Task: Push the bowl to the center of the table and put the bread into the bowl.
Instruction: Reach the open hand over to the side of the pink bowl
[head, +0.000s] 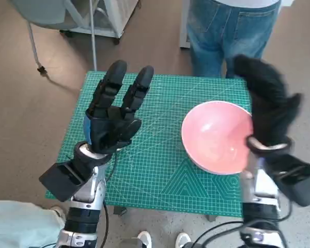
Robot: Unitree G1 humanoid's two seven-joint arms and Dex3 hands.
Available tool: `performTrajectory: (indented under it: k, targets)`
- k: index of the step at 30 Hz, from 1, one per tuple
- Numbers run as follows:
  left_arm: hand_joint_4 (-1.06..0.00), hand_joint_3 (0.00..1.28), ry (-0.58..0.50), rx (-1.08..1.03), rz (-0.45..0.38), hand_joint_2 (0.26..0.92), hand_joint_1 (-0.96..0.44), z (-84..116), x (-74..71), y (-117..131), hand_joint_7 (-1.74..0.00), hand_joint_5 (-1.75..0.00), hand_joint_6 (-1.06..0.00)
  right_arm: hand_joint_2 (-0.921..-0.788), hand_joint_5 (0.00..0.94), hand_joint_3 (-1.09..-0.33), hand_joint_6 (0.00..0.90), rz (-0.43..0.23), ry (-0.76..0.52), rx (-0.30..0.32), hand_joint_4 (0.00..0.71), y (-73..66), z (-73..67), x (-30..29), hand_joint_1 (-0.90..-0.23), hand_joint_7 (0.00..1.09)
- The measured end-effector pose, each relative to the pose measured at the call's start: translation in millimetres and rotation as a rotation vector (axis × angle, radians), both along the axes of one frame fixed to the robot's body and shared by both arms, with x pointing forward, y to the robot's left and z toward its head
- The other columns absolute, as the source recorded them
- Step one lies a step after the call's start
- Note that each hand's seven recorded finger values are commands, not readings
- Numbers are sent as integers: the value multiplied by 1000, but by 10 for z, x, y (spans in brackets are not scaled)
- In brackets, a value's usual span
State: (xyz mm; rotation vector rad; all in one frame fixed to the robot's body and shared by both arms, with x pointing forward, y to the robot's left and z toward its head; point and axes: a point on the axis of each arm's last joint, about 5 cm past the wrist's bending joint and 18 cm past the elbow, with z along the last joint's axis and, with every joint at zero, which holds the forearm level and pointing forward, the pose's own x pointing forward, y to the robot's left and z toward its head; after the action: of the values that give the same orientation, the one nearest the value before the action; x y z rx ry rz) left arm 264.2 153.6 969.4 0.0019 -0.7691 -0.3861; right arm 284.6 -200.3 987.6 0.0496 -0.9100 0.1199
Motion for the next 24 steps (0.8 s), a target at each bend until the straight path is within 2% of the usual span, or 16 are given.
performTrajectory:
  k: [9,12,18,24]
  targets:
    - [-338,316,-1,-5,4,921,5,1,-4,6,-12,-1,-463,-921,146,-780,0,-218,134,157,257,-255,-298,13,-560,652]
    - [-340,317,-3,-7,5,921,3,6,-7,3,-12,-2,-463,-921,142,-788,2,-267,187,178,263,-277,-402,12,-537,648]
    - [-345,320,-10,-8,6,921,4,28,-16,-10,-12,-4,-463,-921,127,-818,5,-321,298,190,271,-262,-588,8,-516,641]
    - [-346,322,-4,-5,1,921,6,36,-16,-15,-12,-4,-465,-921,110,-846,7,-318,413,181,269,-233,-754,-1,-497,633]
